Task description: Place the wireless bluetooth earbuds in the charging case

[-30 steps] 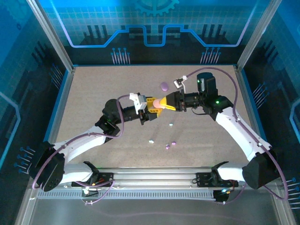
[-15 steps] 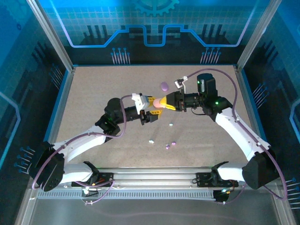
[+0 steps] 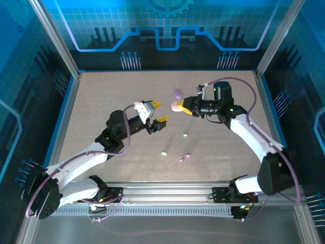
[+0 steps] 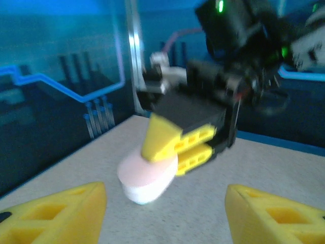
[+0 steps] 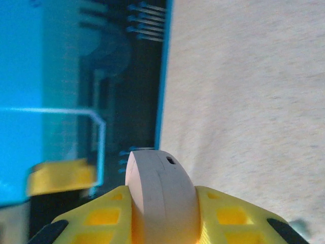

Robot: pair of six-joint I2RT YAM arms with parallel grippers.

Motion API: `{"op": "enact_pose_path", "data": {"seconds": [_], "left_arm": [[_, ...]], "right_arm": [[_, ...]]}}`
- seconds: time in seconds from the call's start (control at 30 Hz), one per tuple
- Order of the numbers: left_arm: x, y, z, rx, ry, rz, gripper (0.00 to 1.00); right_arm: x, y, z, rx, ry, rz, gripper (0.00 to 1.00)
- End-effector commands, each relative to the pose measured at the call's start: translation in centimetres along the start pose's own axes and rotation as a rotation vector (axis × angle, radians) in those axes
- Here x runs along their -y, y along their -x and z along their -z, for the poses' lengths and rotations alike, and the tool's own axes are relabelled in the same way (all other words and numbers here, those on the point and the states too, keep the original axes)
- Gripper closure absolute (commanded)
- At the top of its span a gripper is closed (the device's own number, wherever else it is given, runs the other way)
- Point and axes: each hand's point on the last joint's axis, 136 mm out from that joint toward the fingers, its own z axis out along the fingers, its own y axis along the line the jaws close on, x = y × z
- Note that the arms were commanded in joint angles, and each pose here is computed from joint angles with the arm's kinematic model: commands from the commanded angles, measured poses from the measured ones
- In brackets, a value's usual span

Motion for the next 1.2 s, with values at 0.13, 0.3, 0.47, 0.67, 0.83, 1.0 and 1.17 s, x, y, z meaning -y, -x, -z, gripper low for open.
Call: {"op": "enact_pose_path", "data": {"seconds": [0.13, 0.3, 0.47, 0.67, 0.83, 1.0, 1.17], "left_arm": [[-4.1, 1.2, 2.6, -0.024, 0.267, 0.124, 0.29], [-5.4, 0.9, 3.2, -0.095, 0.319, 0.212, 0.25], [-6.2, 0.5, 3.8, -0.124, 0.346, 0.263, 0.14], [-6.8, -0.2, 3.6, -0.154, 0.359, 0.286, 0.01], [-7.4, -1.2, 2.8, -0.216, 0.380, 0.353, 0.01], [-7.7, -1.4, 2.2, -0.243, 0.394, 0.414, 0.01], [-7.0, -0.2, 2.4, -0.199, 0.355, 0.404, 0.01]], "right_arm": [[9.7, 1.8, -6.3, -0.088, -0.208, -0.072, 0.82], [13.3, 2.4, -11.1, -0.150, -0.276, -0.099, 0.83], [14.8, 2.3, -14.5, -0.184, -0.336, -0.082, 0.82], [15.9, 2.4, -17.3, -0.211, -0.375, -0.073, 0.82], [16.9, 2.5, -18.2, -0.218, -0.416, -0.073, 0.78], [17.4, 2.1, -17.9, -0.215, -0.446, -0.083, 0.72], [17.1, 1.7, -17.1, -0.211, -0.455, -0.076, 0.62]]}}
